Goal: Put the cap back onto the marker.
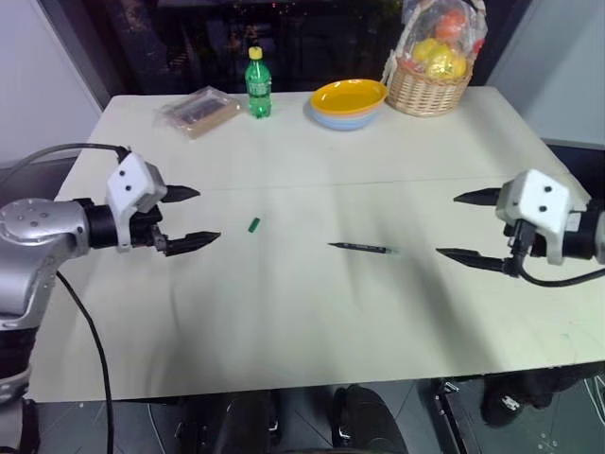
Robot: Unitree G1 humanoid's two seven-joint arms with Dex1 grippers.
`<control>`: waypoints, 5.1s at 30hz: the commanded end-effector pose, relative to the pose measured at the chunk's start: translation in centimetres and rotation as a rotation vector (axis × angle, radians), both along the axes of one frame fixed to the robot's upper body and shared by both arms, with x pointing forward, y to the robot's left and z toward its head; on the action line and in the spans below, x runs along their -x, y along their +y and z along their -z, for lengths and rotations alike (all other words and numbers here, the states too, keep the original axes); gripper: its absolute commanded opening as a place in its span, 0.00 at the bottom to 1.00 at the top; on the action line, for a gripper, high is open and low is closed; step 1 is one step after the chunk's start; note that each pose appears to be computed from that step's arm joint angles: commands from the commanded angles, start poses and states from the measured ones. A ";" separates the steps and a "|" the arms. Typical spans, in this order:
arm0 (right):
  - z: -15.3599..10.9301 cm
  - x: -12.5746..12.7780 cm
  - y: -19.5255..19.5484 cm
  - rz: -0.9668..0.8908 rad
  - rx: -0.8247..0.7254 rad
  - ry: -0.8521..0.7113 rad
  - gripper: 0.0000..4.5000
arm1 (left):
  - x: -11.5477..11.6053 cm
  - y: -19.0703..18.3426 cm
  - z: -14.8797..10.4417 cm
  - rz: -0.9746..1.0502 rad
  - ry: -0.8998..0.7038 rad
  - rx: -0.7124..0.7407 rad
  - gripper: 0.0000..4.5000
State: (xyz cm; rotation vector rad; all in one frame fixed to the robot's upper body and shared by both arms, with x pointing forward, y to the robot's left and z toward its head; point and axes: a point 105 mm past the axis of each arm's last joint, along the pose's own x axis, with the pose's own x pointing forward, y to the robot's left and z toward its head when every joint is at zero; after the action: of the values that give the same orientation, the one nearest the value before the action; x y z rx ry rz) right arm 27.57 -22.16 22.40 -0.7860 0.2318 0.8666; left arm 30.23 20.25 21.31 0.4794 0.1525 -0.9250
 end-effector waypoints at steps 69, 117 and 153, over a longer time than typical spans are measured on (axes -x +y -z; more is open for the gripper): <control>2.4 3.1 5.7 0.085 -0.203 -0.080 1.00 | -9.5 -6.0 11.4 -0.474 0.136 0.129 1.00; 7.2 -4.3 4.5 -0.025 -0.357 0.159 1.00 | -0.4 -5.3 -2.3 0.329 0.062 0.054 0.01; 14.2 -8.5 4.5 -0.061 -0.267 0.329 0.13 | 2.1 -3.6 -2.7 0.260 0.069 -0.002 0.00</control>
State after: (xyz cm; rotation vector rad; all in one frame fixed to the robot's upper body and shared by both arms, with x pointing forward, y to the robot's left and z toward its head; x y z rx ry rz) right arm 36.51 -17.83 9.16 -0.3990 0.3379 1.0345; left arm 28.40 16.43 22.94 0.4524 0.1936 -1.2131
